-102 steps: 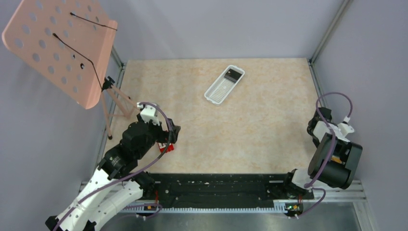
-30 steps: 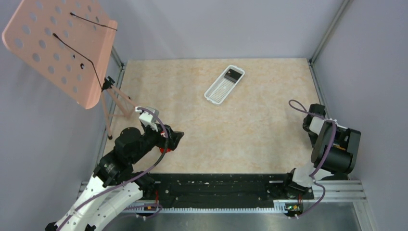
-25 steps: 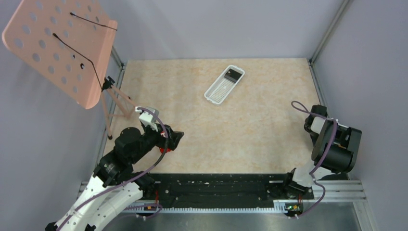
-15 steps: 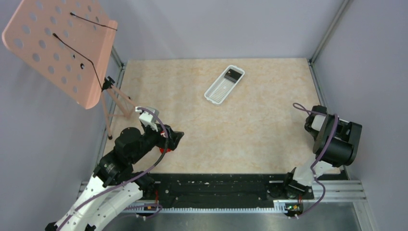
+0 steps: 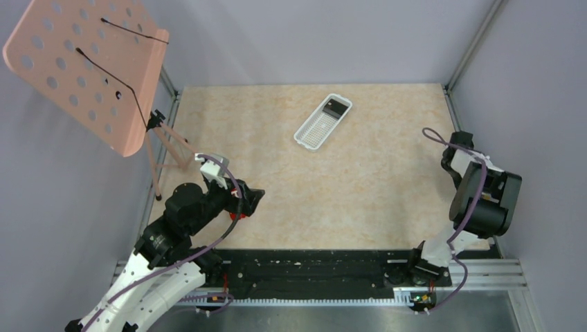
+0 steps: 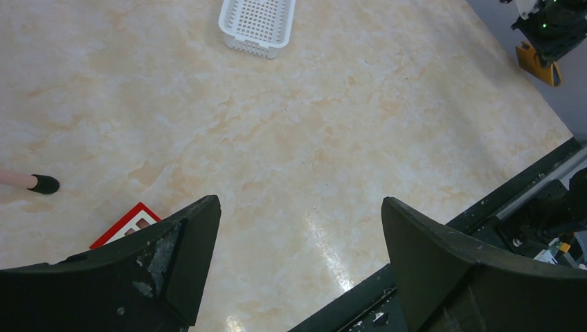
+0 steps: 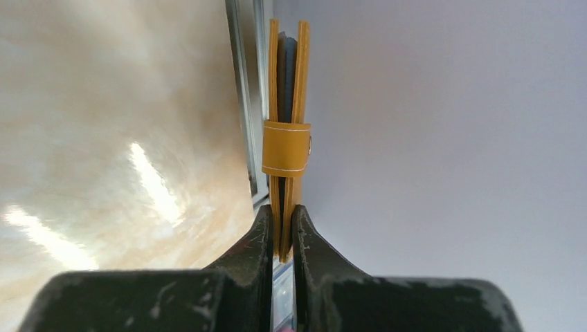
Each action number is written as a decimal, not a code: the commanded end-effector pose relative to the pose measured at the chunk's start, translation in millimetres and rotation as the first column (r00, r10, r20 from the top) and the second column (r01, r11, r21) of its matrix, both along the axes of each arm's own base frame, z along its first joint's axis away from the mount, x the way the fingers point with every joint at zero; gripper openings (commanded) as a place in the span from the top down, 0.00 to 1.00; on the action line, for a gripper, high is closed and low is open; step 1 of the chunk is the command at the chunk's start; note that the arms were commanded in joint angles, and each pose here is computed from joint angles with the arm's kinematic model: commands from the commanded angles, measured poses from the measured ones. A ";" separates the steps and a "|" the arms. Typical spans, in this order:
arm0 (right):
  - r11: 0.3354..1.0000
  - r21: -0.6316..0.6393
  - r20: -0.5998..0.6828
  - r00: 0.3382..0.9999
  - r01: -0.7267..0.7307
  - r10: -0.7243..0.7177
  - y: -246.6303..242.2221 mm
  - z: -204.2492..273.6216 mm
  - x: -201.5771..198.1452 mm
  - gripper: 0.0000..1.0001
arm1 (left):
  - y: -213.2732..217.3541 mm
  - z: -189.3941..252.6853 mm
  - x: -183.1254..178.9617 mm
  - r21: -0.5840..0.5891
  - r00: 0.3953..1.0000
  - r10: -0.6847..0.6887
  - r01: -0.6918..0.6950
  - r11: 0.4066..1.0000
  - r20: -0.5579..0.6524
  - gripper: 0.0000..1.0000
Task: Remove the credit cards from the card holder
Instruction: Move the card holder to the center of the board.
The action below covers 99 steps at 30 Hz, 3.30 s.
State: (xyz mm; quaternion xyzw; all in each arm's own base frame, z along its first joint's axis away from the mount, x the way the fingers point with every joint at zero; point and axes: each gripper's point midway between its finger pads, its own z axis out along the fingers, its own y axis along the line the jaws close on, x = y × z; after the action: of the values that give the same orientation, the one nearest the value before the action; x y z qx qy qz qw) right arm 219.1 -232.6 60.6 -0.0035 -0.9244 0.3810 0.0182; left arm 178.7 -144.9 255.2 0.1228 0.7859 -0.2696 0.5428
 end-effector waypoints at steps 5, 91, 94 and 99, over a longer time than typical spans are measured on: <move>0.982 -0.040 0.325 0.927 -0.184 0.187 66.5 69.0 120.9 1.00 | -0.1 6.2 6.0 -0.017 0.999 0.020 -0.019 1.000 0.029 0.09; 0.177 0.816 0.537 0.835 -0.550 0.117 448.2 -29.6 43.9 0.52 | -141.9 -161.1 25.5 -0.205 0.809 -0.146 0.032 0.978 -0.569 0.28; 0.107 0.836 0.530 0.842 -0.539 0.099 454.9 -28.5 31.6 0.53 | -152.4 -173.2 30.7 -0.178 0.802 -0.133 0.035 0.983 -0.582 0.30; -0.010 0.859 0.511 0.859 -0.511 0.018 464.7 -26.5 9.2 0.56 | -170.3 -190.5 32.4 -0.161 0.781 -0.150 0.064 0.985 -0.606 0.37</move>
State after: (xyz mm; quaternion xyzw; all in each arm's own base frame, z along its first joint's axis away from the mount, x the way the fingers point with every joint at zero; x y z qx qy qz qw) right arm 247.5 220.6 27.8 0.1332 -0.9139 -0.3043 -0.2334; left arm 192.0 -285.3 43.6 0.0271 0.9165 -0.3363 0.2149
